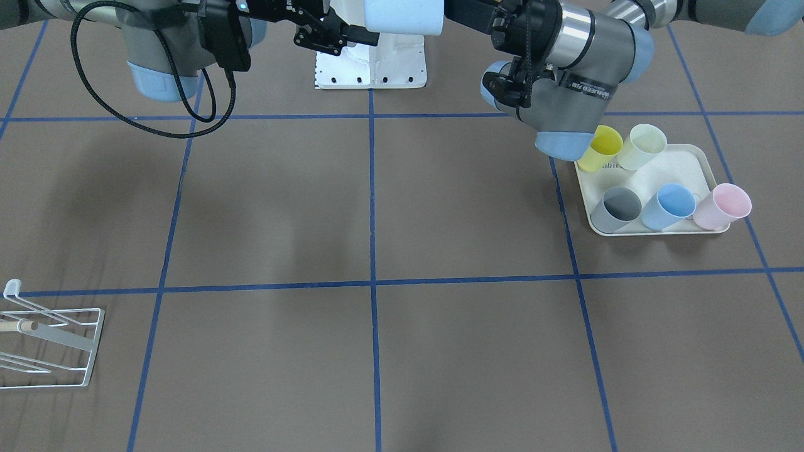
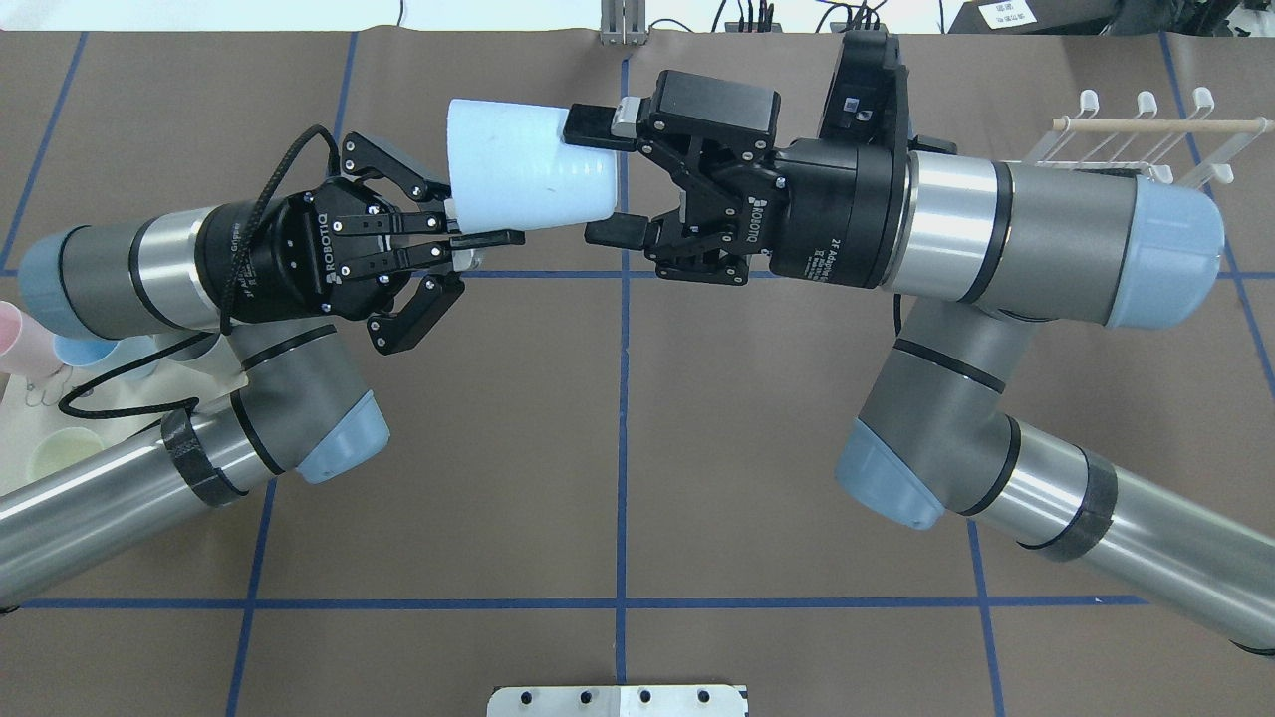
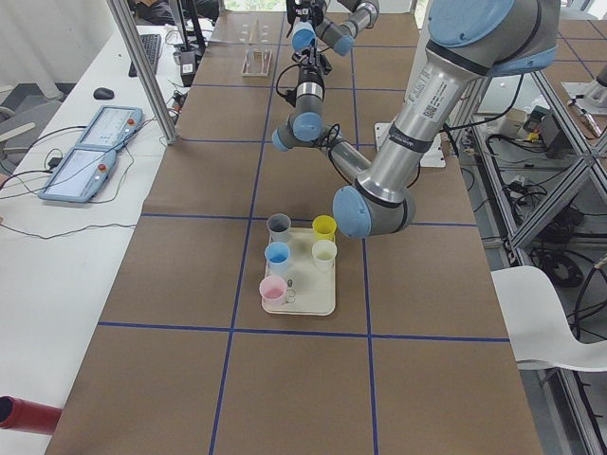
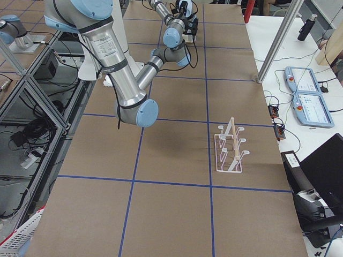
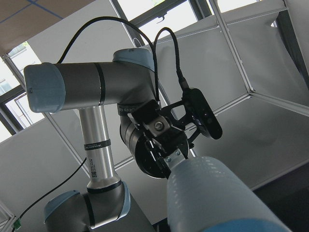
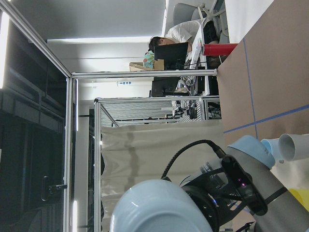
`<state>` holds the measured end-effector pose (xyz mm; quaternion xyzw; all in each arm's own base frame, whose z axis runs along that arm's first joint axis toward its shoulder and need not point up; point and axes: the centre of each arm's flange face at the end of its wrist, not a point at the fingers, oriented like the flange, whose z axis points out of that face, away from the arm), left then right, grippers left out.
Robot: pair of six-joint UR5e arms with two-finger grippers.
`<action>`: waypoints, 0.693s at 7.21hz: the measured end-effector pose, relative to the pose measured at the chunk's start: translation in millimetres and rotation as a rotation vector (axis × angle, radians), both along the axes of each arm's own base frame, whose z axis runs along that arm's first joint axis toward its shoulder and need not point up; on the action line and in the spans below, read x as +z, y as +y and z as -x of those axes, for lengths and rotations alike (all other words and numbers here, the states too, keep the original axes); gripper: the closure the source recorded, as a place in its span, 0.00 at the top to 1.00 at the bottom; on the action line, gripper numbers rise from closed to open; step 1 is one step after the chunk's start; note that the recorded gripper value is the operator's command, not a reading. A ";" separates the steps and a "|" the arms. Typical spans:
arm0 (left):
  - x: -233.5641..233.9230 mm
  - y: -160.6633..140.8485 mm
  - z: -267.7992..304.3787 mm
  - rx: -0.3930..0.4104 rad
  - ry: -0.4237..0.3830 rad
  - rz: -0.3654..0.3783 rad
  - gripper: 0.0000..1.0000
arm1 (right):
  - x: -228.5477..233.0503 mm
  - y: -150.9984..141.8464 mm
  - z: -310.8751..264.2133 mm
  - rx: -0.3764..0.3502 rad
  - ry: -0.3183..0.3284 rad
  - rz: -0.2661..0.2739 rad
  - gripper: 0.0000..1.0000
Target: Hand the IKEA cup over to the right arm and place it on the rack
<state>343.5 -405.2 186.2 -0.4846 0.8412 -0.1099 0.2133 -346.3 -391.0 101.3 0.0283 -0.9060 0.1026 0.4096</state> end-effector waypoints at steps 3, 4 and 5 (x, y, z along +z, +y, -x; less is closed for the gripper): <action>1.2 1.9 -3.4 0.004 0.000 0.000 0.00 | 0.6 2.5 -0.4 -0.002 -0.013 -0.011 0.40; 2.6 3.4 -4.7 0.006 0.004 -0.004 0.16 | 1.1 2.7 -0.8 0.005 -0.011 -0.020 0.20; 3.8 4.7 -5.6 0.008 0.007 -0.007 0.70 | 1.6 2.7 -1.1 0.016 -0.008 -0.032 0.15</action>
